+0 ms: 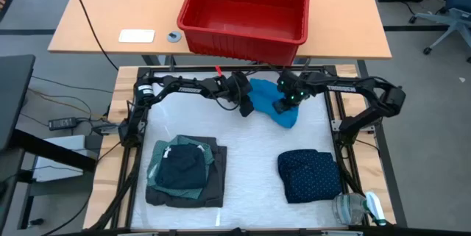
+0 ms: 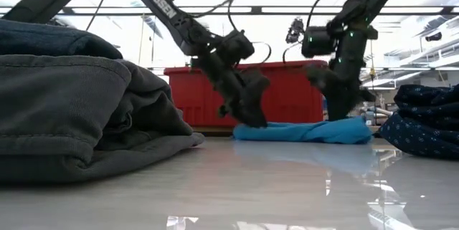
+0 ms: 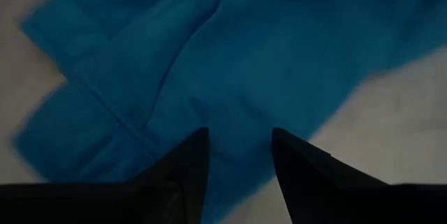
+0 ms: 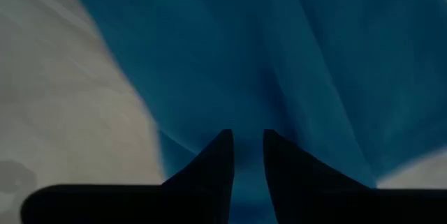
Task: Fold laundry
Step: Fold the light blue shorts
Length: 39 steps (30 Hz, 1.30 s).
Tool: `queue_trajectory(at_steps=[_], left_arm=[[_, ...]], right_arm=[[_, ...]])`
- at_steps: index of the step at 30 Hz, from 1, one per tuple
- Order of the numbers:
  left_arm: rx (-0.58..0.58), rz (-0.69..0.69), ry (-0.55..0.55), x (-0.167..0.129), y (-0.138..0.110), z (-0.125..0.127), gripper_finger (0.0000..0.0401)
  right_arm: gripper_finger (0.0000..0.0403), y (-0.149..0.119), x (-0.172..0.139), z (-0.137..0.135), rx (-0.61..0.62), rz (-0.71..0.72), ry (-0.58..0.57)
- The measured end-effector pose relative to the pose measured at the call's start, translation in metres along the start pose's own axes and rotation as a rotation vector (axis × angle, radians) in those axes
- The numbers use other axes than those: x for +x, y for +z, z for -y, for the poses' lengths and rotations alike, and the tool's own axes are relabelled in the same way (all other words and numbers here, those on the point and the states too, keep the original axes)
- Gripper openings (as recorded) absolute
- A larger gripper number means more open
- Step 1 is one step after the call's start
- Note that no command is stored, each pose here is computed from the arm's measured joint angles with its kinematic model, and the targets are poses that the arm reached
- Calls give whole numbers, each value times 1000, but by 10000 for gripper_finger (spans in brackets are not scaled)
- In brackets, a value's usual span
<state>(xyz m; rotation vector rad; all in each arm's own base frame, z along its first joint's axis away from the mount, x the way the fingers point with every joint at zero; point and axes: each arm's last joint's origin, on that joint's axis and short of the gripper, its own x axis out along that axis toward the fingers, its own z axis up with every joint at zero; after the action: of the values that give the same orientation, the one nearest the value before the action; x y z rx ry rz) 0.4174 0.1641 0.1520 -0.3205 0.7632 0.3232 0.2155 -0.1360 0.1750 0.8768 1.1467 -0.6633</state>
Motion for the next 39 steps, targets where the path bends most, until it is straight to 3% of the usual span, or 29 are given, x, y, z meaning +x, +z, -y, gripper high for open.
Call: queue_trajectory(at_steps=[5,9,12,16,22,27,33,36,39], left_arm=[[-105,-86,30,-2,-7,-9,155],[-98,-159,29,-17,-8,-7,155],[10,-197,18,-32,-6,-1,155],[137,-189,-2,-53,2,7,155],[149,-101,-13,-68,14,11,155],[147,-30,-14,-70,22,12,155],[555,8,-33,-64,22,24,170],[647,30,-37,-60,23,23,185],[700,44,-43,-48,22,12,188]], right_arm=[[70,-17,30,-6,89,-141,-20],[67,-36,36,-31,74,-312,154],[67,-49,27,-54,27,-371,307],[67,-52,2,-67,0,-269,345],[68,-41,-28,-58,50,38,253],[88,-33,-25,-58,-11,97,252],[155,-38,1,-75,-76,62,258],[194,-39,12,-87,-115,92,274],[222,-42,26,-93,-141,124,215]])
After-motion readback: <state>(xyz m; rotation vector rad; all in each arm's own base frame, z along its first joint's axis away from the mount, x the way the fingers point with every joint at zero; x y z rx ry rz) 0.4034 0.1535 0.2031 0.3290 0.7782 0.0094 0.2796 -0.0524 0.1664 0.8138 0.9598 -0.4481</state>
